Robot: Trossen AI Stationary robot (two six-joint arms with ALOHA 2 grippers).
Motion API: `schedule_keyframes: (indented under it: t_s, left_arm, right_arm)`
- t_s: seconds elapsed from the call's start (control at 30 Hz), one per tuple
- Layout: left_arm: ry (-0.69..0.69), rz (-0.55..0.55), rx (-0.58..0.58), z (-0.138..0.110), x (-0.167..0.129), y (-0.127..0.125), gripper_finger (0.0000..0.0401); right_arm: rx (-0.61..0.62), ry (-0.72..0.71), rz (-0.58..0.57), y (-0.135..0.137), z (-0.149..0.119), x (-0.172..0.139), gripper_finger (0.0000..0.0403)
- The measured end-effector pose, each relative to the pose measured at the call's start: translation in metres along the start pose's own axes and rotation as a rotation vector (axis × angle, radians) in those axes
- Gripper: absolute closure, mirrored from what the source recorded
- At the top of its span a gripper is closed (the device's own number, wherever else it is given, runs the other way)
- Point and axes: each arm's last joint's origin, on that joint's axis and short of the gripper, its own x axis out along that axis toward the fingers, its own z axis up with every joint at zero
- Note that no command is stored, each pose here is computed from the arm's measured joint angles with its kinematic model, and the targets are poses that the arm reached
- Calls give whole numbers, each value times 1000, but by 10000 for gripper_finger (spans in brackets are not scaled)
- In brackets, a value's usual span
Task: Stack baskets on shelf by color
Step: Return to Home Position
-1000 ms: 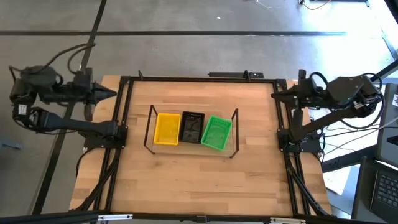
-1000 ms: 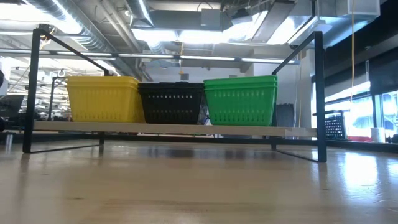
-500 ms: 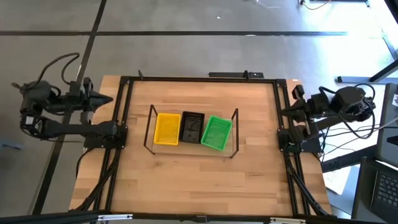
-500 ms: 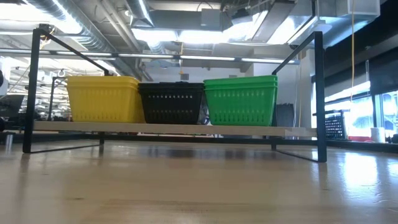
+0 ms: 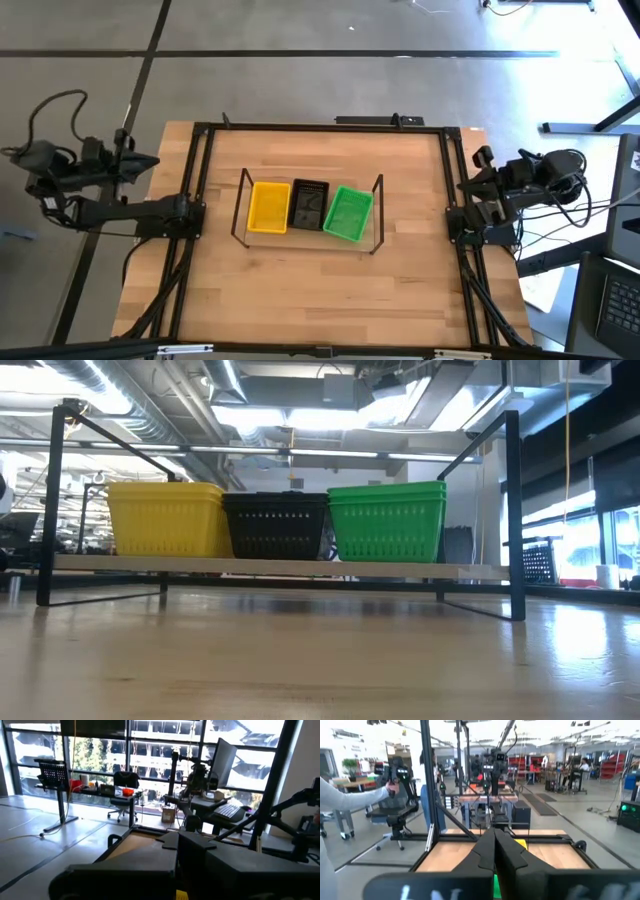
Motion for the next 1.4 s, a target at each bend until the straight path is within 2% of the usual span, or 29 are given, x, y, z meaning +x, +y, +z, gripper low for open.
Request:
schedule_keyframes:
  t_s: [0.17,0.4,0.53,0.67,0.77,0.97,1.13,1.4]
  left_arm:
    - [-46,-4,-5,-2,-13,2,401]
    - [18,-5,20,-8,-12,2,401]
    - [-2,0,3,-7,-10,2,401]
    - [8,2,8,-15,3,1,401]
    - [13,7,34,-23,16,0,401]
    - [42,6,39,-46,45,-1,401]
    - [24,-73,36,-65,67,-4,401]
    - [12,-93,29,-89,88,-5,401]
  right_arm:
    - [9,-53,-1,-2,-14,-11,403]
    - [3,-19,-27,-2,-24,-3,403]
    - [-9,-88,-20,0,-28,6,403]
    - [-88,-110,1,3,-41,18,403]
    - [-98,-115,1,4,-51,25,403]
    - [-87,-108,2,6,-74,38,403]
    - [-85,-145,0,7,-90,47,403]
    - [-75,-177,-1,9,-123,58,403]
